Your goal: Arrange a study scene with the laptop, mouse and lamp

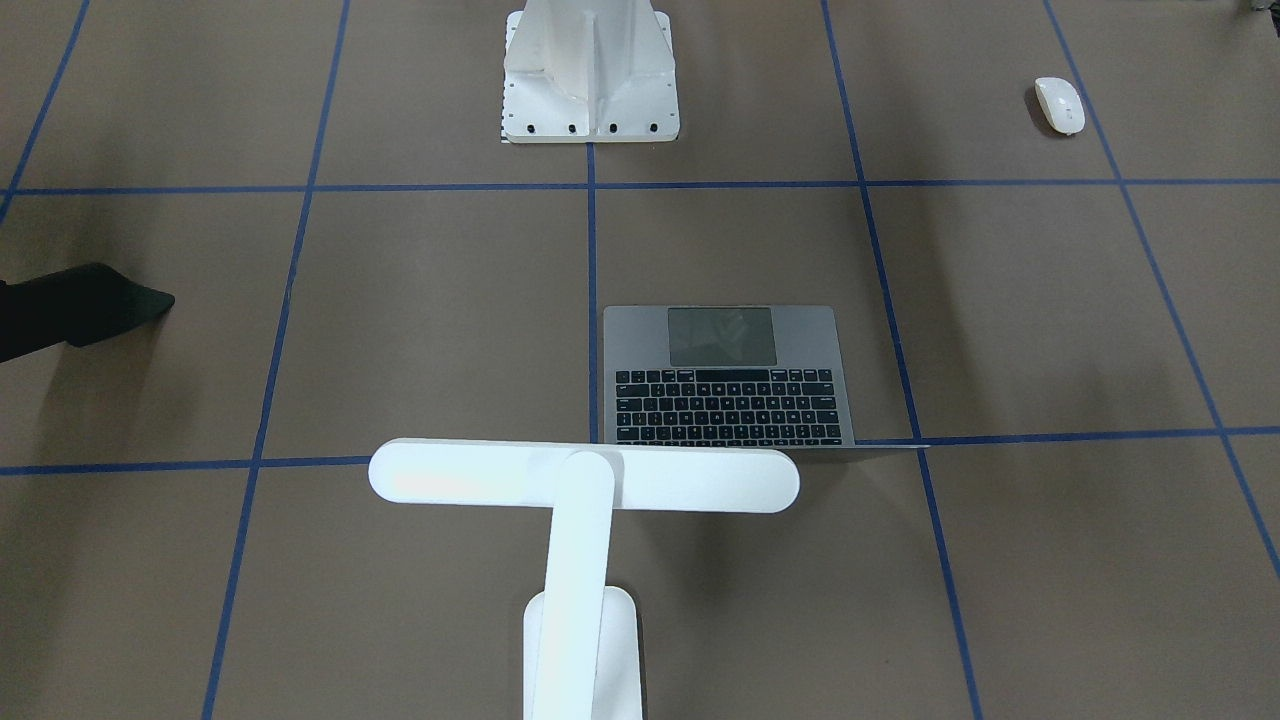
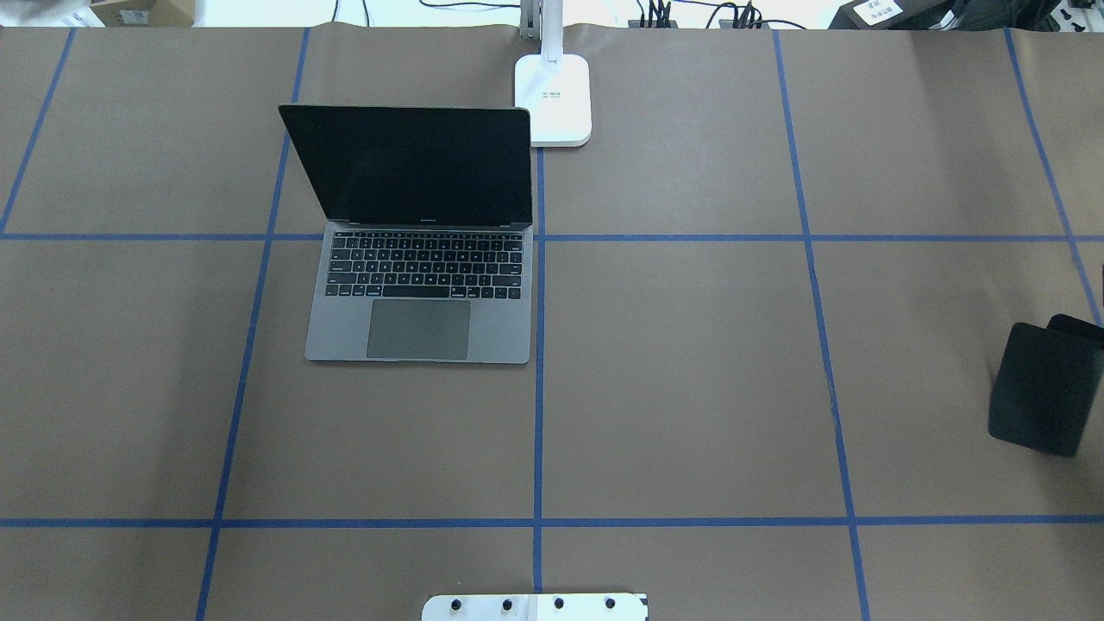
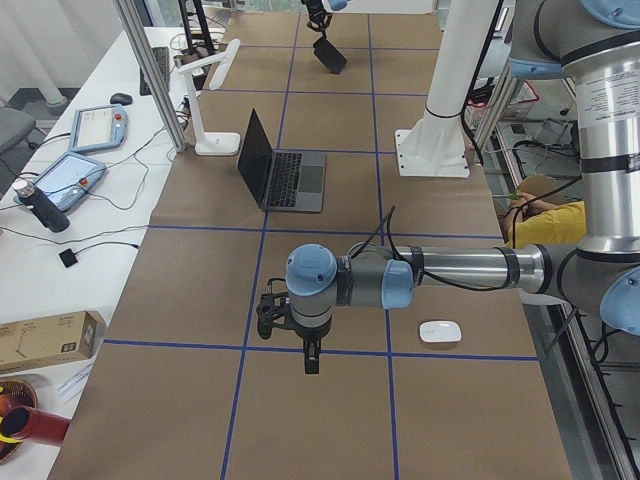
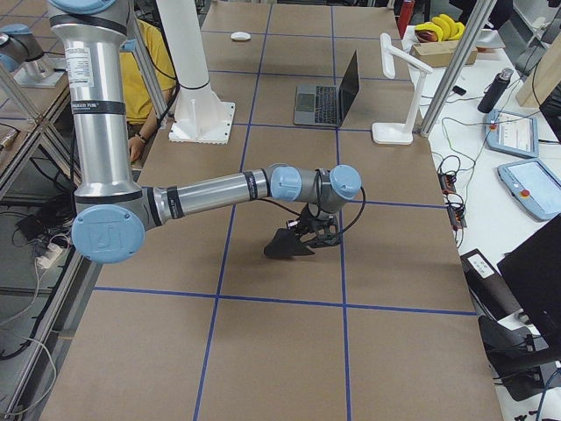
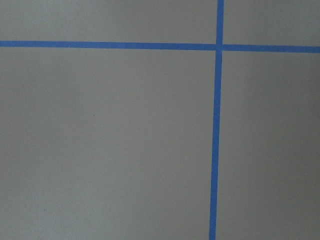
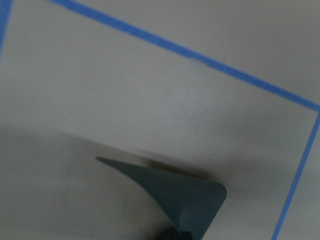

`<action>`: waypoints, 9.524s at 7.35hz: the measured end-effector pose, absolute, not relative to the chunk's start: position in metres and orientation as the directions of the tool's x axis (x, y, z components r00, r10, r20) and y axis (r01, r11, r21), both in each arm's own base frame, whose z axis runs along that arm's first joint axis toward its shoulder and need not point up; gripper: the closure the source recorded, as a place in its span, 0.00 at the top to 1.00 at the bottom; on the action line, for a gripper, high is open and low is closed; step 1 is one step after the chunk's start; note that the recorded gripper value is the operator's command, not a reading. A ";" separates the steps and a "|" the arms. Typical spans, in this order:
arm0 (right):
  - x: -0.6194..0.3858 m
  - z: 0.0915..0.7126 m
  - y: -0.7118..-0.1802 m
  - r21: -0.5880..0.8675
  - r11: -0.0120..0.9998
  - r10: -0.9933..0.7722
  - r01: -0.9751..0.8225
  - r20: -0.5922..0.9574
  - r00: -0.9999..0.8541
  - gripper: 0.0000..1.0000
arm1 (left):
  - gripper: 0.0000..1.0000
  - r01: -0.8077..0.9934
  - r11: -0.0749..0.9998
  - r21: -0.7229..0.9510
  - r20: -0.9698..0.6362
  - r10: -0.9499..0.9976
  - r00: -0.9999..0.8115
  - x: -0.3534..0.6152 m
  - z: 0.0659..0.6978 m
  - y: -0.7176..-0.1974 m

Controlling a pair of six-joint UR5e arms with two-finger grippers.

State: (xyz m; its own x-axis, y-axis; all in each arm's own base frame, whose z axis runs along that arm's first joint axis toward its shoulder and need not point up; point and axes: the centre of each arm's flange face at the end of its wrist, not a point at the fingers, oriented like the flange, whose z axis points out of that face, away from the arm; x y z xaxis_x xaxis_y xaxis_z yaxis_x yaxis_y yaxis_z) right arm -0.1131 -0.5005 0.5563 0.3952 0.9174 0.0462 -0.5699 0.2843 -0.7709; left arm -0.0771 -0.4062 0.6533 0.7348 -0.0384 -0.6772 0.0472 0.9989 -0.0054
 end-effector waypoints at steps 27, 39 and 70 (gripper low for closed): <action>-0.525 0.251 -0.540 -0.717 0.188 0.958 -0.671 0.286 -0.036 0.00 | 1.00 0.052 0.997 -0.054 -0.677 -0.075 0.732 -0.076 0.675 -0.410; -0.495 0.284 -0.559 -0.627 0.338 0.909 -0.702 0.411 0.070 1.00 | 1.00 0.054 0.998 -0.023 -0.678 -0.055 0.733 -0.076 0.660 -0.425; -0.003 0.649 -0.404 0.016 0.999 0.012 -0.032 0.696 0.718 1.00 | 0.99 -0.266 0.942 -0.203 -0.703 0.049 0.709 0.147 0.695 -0.139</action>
